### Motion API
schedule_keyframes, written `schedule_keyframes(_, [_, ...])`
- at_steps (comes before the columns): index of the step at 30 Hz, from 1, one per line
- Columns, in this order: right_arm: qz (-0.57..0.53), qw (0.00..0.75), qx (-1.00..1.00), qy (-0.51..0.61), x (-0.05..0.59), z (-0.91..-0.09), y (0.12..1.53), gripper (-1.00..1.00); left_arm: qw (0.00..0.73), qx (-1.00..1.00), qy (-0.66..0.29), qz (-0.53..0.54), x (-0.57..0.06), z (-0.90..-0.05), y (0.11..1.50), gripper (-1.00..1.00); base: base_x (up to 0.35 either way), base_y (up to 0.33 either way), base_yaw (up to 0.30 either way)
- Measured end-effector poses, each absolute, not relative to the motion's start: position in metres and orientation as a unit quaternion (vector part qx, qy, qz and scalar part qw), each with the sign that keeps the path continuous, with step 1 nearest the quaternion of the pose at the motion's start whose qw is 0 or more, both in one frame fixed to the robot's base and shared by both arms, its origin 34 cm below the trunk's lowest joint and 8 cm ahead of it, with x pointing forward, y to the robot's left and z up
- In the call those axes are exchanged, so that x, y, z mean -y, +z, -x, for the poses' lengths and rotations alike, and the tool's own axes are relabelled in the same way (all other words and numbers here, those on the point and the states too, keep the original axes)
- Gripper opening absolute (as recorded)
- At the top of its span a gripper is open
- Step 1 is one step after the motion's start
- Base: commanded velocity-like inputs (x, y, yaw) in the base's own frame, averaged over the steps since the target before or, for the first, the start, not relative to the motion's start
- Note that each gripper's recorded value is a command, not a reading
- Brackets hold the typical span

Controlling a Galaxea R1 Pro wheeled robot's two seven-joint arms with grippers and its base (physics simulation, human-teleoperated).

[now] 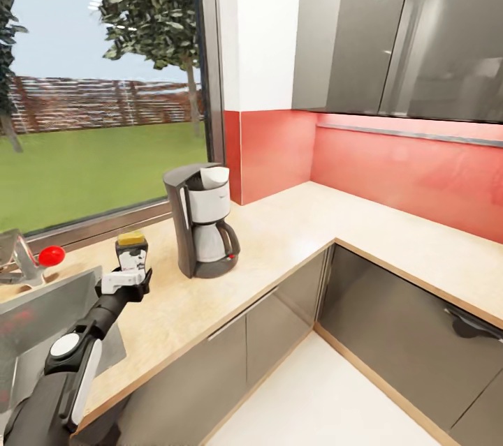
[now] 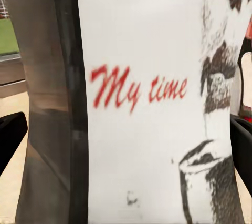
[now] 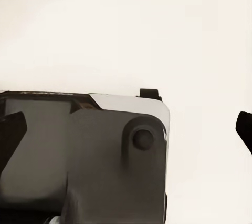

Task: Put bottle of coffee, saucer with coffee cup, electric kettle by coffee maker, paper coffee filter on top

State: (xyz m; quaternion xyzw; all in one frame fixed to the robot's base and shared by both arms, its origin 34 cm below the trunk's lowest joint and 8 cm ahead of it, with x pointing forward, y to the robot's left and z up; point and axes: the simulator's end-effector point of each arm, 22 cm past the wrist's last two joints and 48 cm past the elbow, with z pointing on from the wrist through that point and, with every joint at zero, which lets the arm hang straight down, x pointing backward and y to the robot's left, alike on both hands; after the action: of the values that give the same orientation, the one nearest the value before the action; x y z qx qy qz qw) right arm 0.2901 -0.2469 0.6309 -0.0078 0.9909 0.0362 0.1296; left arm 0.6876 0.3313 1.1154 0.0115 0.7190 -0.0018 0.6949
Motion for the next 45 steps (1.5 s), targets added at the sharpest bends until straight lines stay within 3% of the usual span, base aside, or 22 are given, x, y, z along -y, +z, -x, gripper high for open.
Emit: schedule_keyframes(45, [0.008, 0.128, -0.991, 0.031, 0.254, -0.289, 0.631, 1.00, 0.685, -0.728, 0.024, 0.022, -0.349, -0.678, 1.059, -1.00, 0.149, 0.000, 0.001])
